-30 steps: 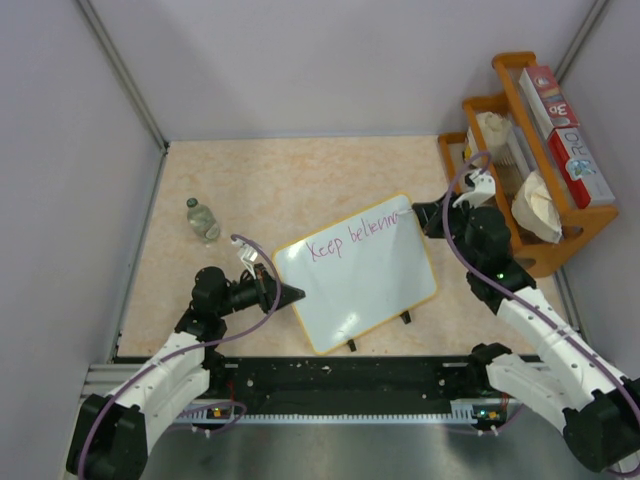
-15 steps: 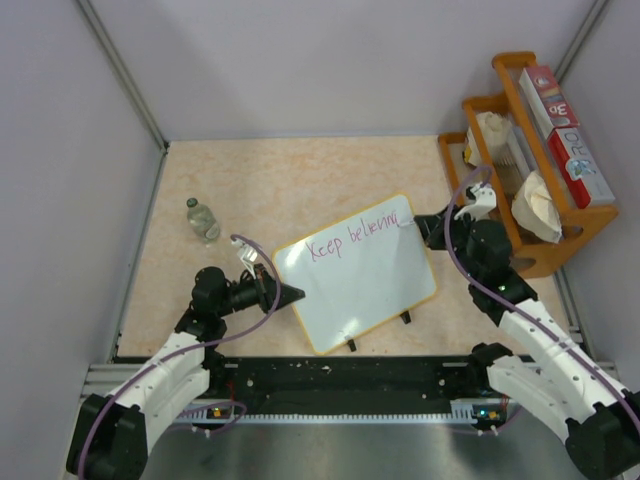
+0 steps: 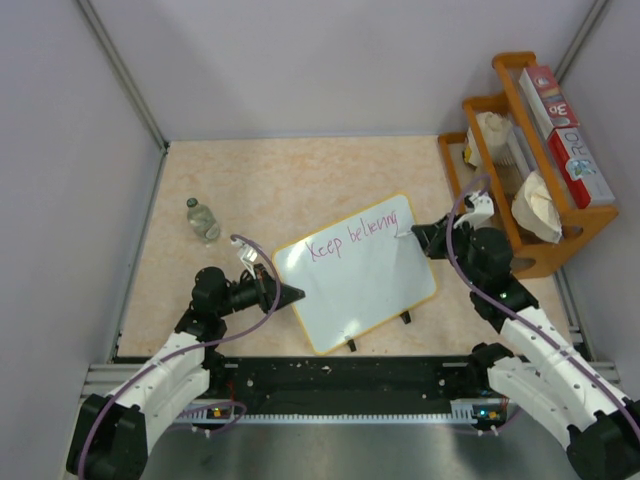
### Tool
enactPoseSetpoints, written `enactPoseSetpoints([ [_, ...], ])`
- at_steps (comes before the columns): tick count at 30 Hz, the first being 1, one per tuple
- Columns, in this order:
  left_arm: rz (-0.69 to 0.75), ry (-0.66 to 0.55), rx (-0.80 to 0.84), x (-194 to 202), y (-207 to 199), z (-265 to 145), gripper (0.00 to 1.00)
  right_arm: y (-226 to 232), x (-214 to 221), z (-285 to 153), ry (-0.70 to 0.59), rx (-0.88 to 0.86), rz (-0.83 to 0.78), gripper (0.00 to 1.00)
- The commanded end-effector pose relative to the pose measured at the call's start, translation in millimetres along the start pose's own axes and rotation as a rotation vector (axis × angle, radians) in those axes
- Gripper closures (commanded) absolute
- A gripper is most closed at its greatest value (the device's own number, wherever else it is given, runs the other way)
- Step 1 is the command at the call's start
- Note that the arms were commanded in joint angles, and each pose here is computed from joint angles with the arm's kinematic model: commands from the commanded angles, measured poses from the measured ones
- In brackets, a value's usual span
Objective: Write a sentence on the whiteboard
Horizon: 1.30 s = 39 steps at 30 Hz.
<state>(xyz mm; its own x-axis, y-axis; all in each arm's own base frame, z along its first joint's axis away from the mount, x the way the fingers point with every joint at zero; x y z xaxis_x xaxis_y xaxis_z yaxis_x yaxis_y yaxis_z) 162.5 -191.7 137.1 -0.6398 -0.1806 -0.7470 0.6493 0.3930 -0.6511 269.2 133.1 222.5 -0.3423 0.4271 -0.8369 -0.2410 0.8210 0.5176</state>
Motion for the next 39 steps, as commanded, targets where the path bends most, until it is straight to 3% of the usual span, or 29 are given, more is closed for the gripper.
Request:
enactPoseSetpoints([
  [1,0.093,0.076,0.013,25,9,-4,1.00,9,-1,-3,0.002,-0.059,0.029,1.00],
  [17,0.092,0.078,0.013,26,9,-4,1.00,48,-49,-41,-0.123,-0.195,0.007,1.00],
  [39,0.089,0.080,0.009,26,10,-3,1.00,69,3,-50,0.002,-0.383,-0.109,1.00],
])
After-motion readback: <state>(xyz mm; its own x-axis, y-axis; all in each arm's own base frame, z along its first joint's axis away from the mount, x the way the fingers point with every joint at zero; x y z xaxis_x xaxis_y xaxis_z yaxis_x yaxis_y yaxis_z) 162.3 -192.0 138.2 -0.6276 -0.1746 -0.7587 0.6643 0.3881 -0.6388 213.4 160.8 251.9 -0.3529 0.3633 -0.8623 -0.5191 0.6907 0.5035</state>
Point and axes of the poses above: each gripper's point midway between its finger pads, its own z axis out along the fingers, its own y axis along the line the jaws close on, x = y × z, the point moved 2 cm from there along -z, back along the fingers, and after that the axes turned 4 degrees about z, right-handed, at the moved point
